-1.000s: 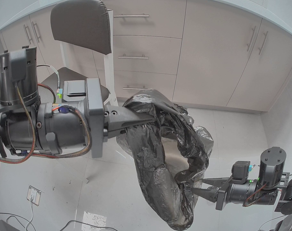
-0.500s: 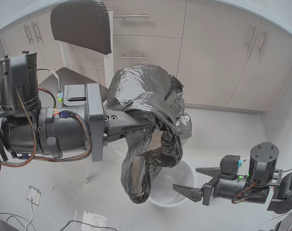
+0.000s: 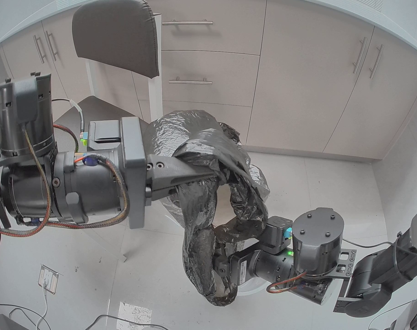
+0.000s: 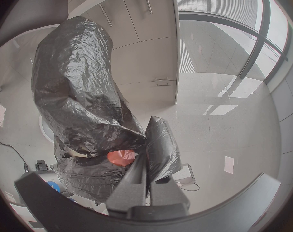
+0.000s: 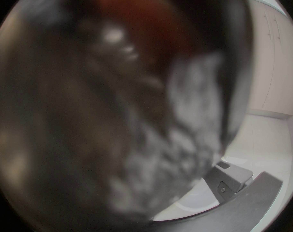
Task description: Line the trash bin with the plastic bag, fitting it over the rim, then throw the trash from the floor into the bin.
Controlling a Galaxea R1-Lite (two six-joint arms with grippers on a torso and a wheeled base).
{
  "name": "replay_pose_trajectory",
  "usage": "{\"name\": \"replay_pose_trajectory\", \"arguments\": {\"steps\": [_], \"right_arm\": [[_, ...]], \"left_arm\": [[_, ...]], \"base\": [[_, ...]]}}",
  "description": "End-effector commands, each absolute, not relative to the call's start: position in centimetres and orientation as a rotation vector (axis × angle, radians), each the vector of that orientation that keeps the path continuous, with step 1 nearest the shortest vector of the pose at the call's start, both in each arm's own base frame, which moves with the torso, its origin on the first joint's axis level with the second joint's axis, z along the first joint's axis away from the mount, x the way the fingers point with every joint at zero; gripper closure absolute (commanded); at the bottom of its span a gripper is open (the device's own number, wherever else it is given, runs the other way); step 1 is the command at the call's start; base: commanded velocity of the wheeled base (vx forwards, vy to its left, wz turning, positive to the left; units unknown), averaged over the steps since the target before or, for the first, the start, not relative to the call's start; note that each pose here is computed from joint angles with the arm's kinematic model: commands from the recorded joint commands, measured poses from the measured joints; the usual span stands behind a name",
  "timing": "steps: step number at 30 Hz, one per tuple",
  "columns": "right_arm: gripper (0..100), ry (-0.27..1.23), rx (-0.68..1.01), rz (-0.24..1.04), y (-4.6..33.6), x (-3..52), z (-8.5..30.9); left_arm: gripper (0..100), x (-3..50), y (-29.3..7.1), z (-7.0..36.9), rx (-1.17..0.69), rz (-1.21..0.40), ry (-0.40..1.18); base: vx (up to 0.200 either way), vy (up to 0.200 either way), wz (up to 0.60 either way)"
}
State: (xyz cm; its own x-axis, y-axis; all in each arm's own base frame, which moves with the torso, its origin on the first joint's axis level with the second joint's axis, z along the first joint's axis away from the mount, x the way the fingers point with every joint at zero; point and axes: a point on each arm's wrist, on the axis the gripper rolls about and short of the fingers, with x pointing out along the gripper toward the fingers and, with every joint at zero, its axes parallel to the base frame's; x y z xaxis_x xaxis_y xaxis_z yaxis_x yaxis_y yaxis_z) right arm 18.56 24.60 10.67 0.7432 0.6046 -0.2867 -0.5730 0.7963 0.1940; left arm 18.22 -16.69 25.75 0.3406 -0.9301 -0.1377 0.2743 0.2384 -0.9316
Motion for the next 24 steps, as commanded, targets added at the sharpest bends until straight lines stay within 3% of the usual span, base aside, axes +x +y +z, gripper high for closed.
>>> {"name": "replay_pose_trajectory", "arguments": {"steps": [1, 20, 21, 24], "right_arm": [[0, 0.33, 0.095, 0.612, 25.6, 19.9, 9.2], [0, 0.212, 0.095, 0.495, 23.7, 22.7, 9.7], [100, 0.209, 0.089, 0.496, 23.7, 22.7, 9.7], [100, 0.204, 0.087, 0.497, 23.8, 22.7, 9.7]], "left_arm": [[100, 18.3, -16.7, 25.7, -0.979, -0.97, 0.837], [100, 18.4, -16.6, 25.6, -0.979, -0.963, 0.835], [100, 18.4, -16.6, 25.6, -0.979, -0.963, 0.835], [100, 18.4, -16.6, 25.6, -0.979, -0.962, 0.836]], "base": [[0.0, 0.0, 0.0], [0.0, 0.0, 0.0], [0.0, 0.0, 0.0], [0.0, 0.0, 0.0]]}}
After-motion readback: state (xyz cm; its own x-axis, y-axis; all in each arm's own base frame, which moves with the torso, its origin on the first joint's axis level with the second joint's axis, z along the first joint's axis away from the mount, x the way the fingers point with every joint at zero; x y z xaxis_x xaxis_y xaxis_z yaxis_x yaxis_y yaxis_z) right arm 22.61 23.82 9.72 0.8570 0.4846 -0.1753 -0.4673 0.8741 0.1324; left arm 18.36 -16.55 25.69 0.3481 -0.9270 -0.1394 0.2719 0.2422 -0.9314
